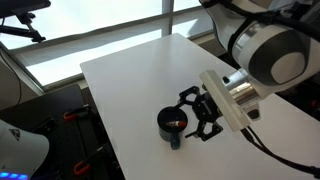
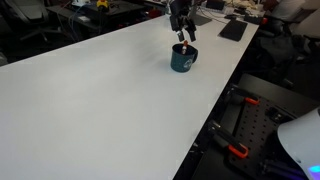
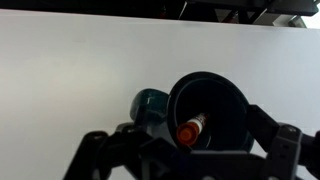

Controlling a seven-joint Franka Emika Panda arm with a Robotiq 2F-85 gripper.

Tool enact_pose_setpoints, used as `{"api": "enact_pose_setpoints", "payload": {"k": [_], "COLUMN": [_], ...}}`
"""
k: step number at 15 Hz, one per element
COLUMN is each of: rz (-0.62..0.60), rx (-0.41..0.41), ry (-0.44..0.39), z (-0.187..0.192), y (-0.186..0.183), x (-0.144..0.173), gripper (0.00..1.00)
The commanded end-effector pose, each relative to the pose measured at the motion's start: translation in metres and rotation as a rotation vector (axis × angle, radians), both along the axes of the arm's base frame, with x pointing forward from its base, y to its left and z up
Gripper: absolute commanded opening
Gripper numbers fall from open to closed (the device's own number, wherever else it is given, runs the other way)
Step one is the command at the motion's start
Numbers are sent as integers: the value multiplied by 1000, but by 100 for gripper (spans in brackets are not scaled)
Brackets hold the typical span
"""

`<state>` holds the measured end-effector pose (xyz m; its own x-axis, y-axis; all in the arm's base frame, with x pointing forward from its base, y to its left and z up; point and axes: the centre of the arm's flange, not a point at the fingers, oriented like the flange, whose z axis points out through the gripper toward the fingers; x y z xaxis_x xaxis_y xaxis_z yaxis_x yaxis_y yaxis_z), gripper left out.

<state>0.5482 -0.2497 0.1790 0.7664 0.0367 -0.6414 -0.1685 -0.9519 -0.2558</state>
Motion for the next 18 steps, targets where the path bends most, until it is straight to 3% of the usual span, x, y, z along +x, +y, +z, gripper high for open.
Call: {"api": "enact_pose_setpoints", "payload": {"k": [1, 2, 3, 4, 5, 6, 7, 11, 12, 14, 18], "rz": [-7, -5, -4, -6, -4, -3, -5, -11, -6, -1, 9], "rx": [-1, -3, -2, -2, -2, -2, -2, 3, 2, 1, -2], "ry": [6, 4, 4, 7, 5, 2, 10, 10, 0, -7, -29], "z": [-2, -4, -5, -6, -7, -8, -8, -10, -11, -12, -12], "y": [-2, -3, -3, -3, -3, -2, -2, -3, -4, -4, -5], "x": [2, 2, 1, 1, 1, 0, 0, 0, -1, -1, -1], "gripper": [100, 97, 74, 73, 89, 69, 97, 100, 73, 71, 38]}}
